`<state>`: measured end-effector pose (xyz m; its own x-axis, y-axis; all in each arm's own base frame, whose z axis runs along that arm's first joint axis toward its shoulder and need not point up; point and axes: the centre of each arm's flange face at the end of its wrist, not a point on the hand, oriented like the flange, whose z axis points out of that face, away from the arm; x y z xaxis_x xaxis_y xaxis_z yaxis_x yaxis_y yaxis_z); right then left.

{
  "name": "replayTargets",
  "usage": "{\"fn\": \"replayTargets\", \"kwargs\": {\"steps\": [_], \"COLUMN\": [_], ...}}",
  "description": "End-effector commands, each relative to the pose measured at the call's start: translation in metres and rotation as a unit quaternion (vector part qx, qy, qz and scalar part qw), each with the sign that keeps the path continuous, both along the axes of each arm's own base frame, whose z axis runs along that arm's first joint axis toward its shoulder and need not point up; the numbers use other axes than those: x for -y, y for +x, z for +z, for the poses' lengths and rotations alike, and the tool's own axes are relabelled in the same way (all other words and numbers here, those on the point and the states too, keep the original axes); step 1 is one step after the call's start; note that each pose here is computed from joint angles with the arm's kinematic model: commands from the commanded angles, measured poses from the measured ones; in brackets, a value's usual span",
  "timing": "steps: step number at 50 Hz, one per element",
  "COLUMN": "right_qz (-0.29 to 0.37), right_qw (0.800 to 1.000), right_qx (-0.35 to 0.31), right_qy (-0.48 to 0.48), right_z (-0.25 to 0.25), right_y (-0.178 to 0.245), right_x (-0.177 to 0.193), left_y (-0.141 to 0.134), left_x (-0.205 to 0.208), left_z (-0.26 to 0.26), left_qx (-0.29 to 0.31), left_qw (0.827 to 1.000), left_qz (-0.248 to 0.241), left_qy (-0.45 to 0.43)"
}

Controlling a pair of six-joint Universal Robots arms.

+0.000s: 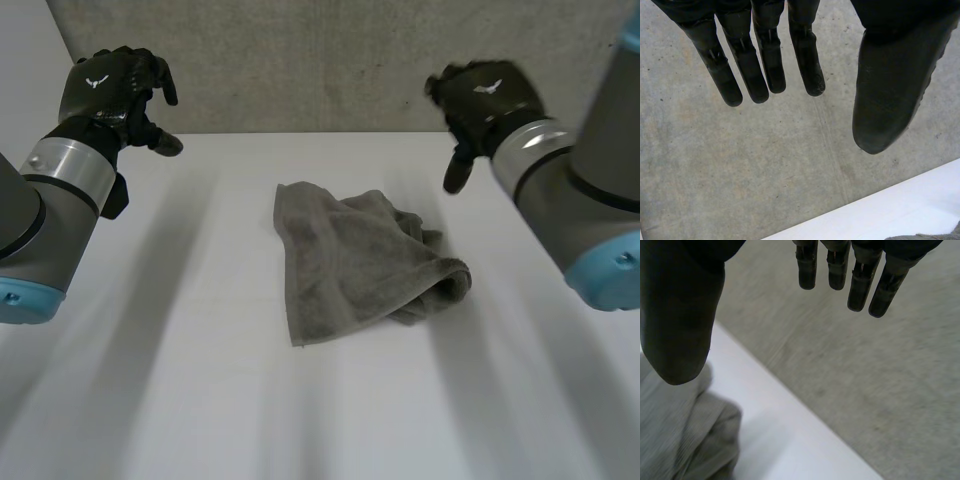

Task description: Fold the towel.

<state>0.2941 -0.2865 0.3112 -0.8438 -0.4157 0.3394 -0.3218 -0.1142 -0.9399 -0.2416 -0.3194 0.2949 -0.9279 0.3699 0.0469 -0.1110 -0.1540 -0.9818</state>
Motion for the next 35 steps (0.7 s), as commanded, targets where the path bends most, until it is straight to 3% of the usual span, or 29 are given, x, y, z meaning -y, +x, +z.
{"fn": "replayTargets", "kwargs": {"steps": [1,8,35], "right_qz": [-0.039,-0.068,-0.083], "right_qw": [0.995,0.985,0.987], "right_qx": [0.095,0.157,0.138], "right_qy": [-0.017,-0.005,0.028], "right_z": [0.014,0.019,0.025], "right_y": [-0.032,-0.049,-0.059], "right_x": [0.005,0.019,0.02], "left_y": [-0.002,-0.004,-0.004], "left_x": [-0.001,-0.005,-0.013], "left_z": [0.001,0.0,0.006], "left_qx": [0.0,0.007,0.02], "left_qw": [1.0,1.0,0.998], "left_qz": [-0.004,-0.009,-0.01], "left_qy": [0.0,0.015,0.064]}}
